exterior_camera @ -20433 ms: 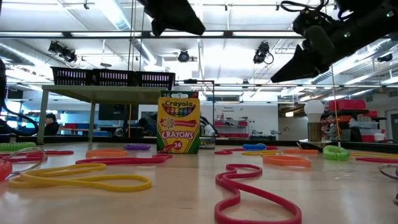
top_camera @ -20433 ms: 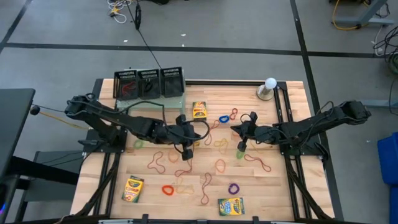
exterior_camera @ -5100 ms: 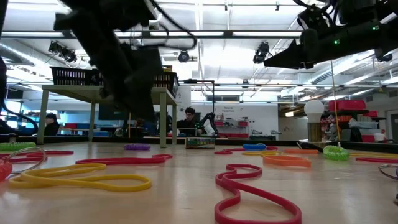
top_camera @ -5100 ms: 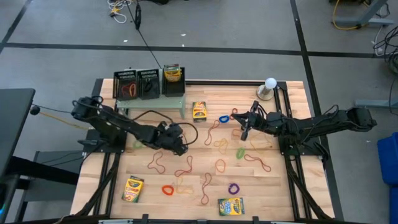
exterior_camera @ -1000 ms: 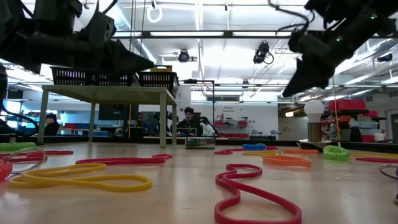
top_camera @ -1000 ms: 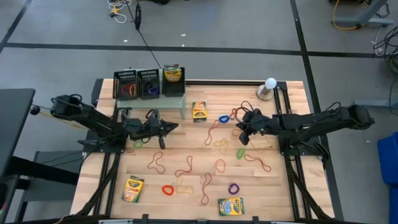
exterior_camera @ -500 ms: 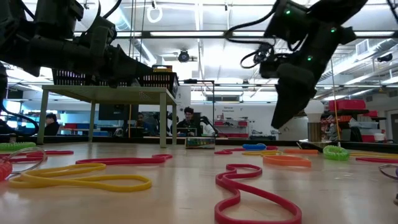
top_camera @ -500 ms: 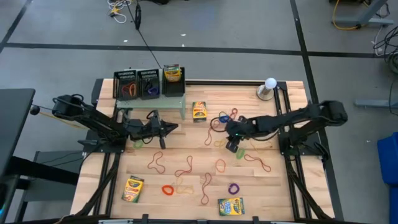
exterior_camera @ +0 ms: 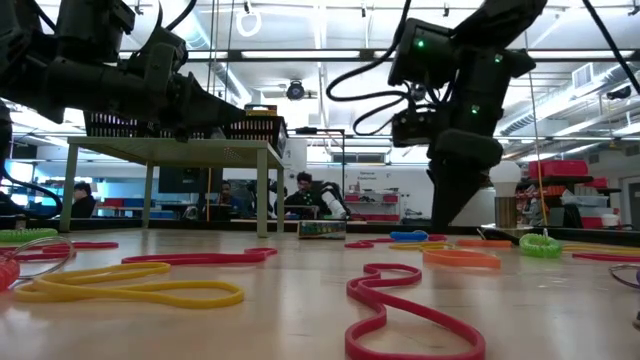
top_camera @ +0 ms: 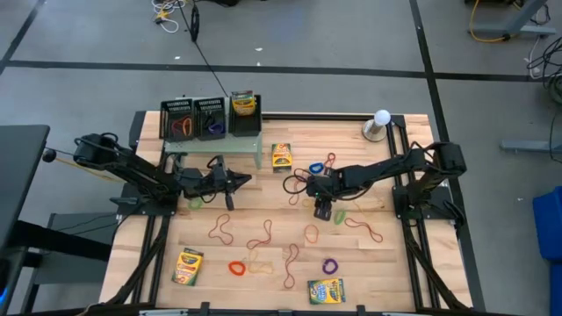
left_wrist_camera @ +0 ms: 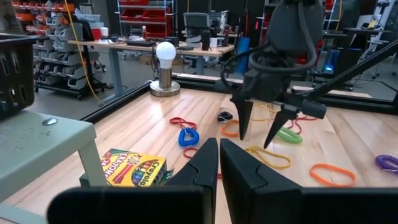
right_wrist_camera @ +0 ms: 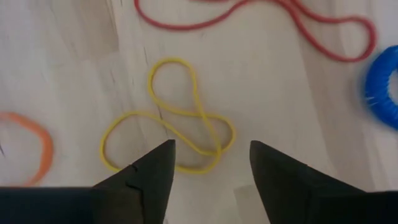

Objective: Pick & Place Office Desk Supplies
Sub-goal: Put the yellow rubber band into the left black bin on the shelf

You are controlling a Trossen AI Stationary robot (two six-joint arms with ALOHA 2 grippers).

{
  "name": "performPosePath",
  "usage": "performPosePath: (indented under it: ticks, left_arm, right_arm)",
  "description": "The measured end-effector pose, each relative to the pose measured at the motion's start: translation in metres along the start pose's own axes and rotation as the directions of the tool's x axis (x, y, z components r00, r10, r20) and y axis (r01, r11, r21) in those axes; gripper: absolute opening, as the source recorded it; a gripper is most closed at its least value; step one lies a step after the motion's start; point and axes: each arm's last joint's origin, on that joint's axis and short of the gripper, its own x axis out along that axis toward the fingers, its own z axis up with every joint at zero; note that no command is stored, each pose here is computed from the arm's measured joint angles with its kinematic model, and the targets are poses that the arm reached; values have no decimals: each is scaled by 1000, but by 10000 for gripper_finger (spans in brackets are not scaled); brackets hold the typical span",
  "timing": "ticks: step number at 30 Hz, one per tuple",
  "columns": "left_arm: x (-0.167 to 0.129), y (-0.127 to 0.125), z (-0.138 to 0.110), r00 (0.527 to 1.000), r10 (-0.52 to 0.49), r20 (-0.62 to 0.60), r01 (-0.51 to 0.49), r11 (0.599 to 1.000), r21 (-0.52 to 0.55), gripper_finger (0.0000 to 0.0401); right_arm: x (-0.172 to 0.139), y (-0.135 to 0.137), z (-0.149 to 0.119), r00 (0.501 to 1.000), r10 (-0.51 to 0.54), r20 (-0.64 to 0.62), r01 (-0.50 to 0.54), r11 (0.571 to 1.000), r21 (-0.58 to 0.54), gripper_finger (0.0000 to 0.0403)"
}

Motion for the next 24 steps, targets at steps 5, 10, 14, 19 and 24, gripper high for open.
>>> performPosePath:
  ticks: [5, 10, 14, 19, 24]
  left_arm:
    - [0, 0, 0, 1000, 0, 0, 0, 1000, 0, 21]
    - [0, 0, 0, 1000, 0, 0, 0, 1000, 0, 21]
    - [0, 0, 0, 1000, 0, 0, 0, 1000, 0, 21]
    - [0, 0, 0, 1000, 0, 1, 0, 1000, 0, 21]
    - [0, 0, 0, 1000, 0, 0, 0, 1000, 0, 21]
  right_arm:
    - [1, 1, -2, 999, 34, -18, -34, 999, 0, 223]
    - [2, 0, -2, 999, 37, -18, -37, 999, 2, 215]
    - [10, 1, -4, 998, 31, -49, -31, 1000, 0, 208]
    - [14, 1, -4, 997, 38, -68, -40, 999, -20, 206]
    - [14, 0, -4, 997, 40, -65, -41, 999, -22, 206]
